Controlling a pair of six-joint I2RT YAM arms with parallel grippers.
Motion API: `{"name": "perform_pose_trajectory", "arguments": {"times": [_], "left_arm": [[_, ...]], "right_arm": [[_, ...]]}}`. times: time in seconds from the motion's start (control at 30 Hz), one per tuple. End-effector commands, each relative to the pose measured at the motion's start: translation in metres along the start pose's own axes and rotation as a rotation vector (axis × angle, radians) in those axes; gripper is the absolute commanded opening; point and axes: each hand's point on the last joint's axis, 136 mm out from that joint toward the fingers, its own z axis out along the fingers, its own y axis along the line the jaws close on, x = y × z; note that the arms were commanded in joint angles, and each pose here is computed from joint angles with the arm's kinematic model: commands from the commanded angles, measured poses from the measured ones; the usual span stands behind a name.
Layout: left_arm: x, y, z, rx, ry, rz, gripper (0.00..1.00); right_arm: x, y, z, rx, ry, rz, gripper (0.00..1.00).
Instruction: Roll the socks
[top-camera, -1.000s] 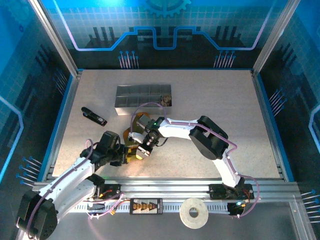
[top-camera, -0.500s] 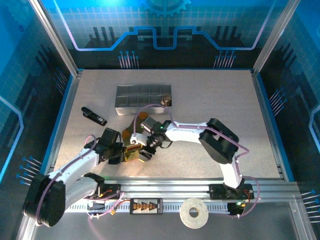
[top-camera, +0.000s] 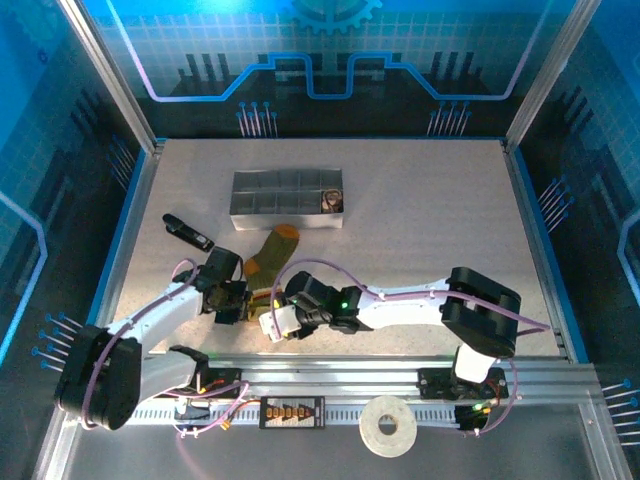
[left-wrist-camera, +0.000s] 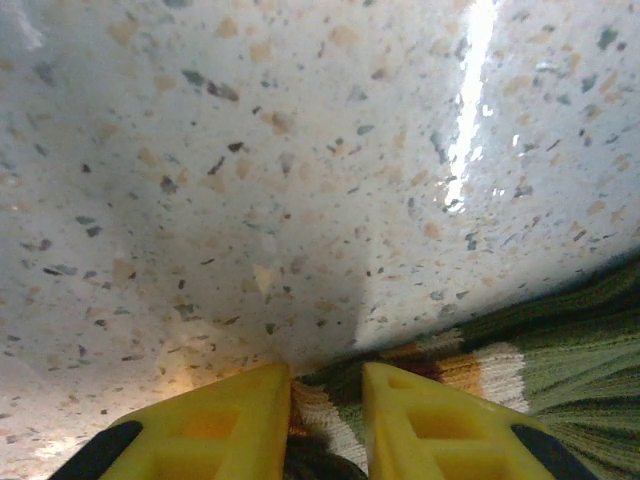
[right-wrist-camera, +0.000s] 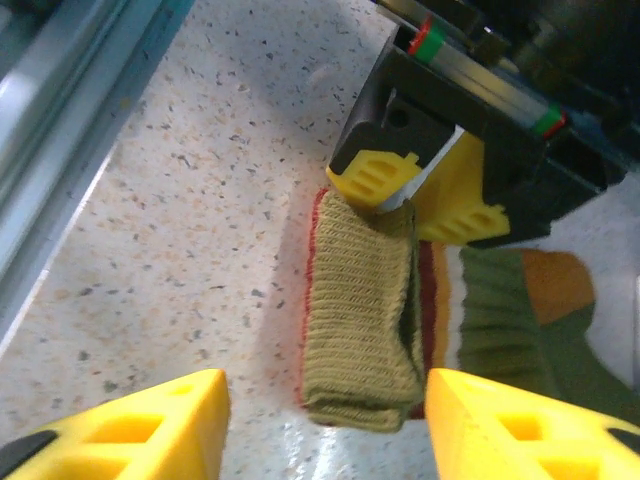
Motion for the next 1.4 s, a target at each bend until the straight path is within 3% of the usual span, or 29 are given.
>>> {"name": "perform_pose_trajectory", "arguments": {"times": [0.0, 0.13, 0.4, 0.57, 0.77, 0.93, 1.07, 1.17, 1.23, 1.37], "left_arm": [[0.001, -0.001, -0.001, -0.024, 0.012, 0.014, 0.26], [0.003, -0.004, -0.001, -0.027, 0.016, 0.029, 0.26], [0.004, -0.01, -0.008, -0.019, 0.017, 0.057, 0.26], [0.006, -0.023, -0.035, 0.046, 0.007, 0.099, 0.36], [0.012, -0.014, -0.053, 0.089, 0.05, 0.13, 0.41], [0.027, -0.01, -0.043, 0.126, 0.158, 0.156, 0.37], [0.027, -0.006, -0.035, 0.15, 0.18, 0.127, 0.37], [0.024, 0.007, -0.031, 0.108, 0.174, 0.093, 0.38], [0.016, 0.029, -0.03, 0.023, 0.138, 0.054, 0.43], [0.012, 0.042, -0.024, -0.005, 0.136, 0.024, 0.49]], "right_arm": [[0.003, -0.004, 0.02, 0.057, 0.072, -0.152, 0.44], [0.015, -0.006, 0.037, 0.057, 0.126, -0.107, 0.33], [0.042, -0.003, 0.058, -0.035, 0.229, 0.123, 0.33], [0.056, 0.016, 0.059, -0.167, 0.252, 0.309, 0.24], [0.064, 0.032, 0.064, -0.306, 0.271, 0.478, 0.24], [0.061, 0.033, 0.068, -0.376, 0.273, 0.606, 0.23], [0.059, 0.032, 0.07, -0.418, 0.258, 0.715, 0.23], [0.059, 0.035, 0.072, -0.442, 0.254, 0.784, 0.23], [0.06, 0.035, 0.074, -0.441, 0.249, 0.81, 0.23], [0.065, 0.036, 0.077, -0.42, 0.259, 0.823, 0.23]]}}
